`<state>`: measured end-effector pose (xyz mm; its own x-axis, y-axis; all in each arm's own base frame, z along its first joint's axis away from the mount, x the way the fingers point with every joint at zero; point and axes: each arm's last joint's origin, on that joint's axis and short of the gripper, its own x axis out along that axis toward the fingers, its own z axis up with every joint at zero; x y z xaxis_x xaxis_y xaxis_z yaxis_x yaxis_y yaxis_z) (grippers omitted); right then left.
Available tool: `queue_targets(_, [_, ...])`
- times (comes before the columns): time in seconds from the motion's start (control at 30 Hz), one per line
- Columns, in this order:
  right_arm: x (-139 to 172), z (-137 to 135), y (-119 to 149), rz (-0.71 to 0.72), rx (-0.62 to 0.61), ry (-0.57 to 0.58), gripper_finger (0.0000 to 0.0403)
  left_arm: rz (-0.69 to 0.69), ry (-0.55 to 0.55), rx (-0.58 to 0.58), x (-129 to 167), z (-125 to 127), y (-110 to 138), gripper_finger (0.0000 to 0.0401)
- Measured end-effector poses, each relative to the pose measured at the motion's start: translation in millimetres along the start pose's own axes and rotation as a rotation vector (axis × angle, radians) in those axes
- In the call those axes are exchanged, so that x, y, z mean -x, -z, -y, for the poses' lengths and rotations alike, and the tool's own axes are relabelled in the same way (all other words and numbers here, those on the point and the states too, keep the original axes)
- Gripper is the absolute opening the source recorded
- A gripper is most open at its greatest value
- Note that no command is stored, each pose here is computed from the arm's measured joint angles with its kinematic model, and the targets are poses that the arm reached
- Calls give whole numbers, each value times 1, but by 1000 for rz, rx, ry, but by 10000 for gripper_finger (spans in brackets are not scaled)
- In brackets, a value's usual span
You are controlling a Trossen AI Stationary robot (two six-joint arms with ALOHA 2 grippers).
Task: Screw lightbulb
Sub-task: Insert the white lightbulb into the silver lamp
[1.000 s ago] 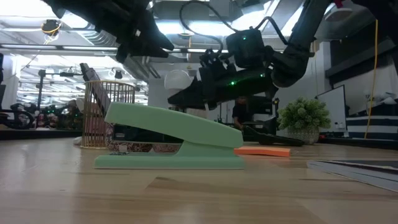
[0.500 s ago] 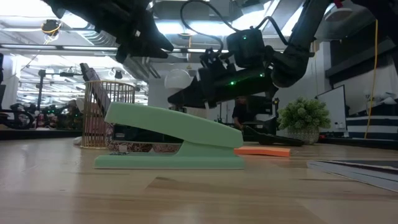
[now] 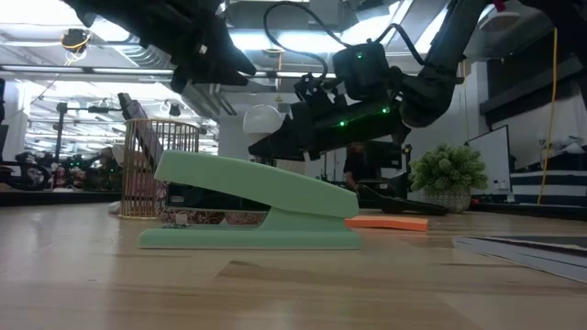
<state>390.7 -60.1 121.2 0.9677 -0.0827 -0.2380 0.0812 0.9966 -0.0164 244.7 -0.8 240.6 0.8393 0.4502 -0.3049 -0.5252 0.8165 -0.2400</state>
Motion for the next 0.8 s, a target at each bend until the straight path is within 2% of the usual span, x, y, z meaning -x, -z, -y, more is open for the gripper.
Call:
queue_targets(0.23, [0, 0, 0, -3, -1, 0, 177, 51, 25, 27, -3, 4, -4, 129])
queue_targets(0.43, [0, 0, 0, -3, -2, 0, 177, 52, 31, -32, -20, 9, 8, 129])
queue_targets(0.5, [0, 0, 0, -3, -2, 0, 177, 34, 14, -58, -26, 8, 12, 129])
queue_targets(0.8, [0, 0, 1, -5, -2, -1, 177, 34, -59, -20, -36, -8, 9, 129])
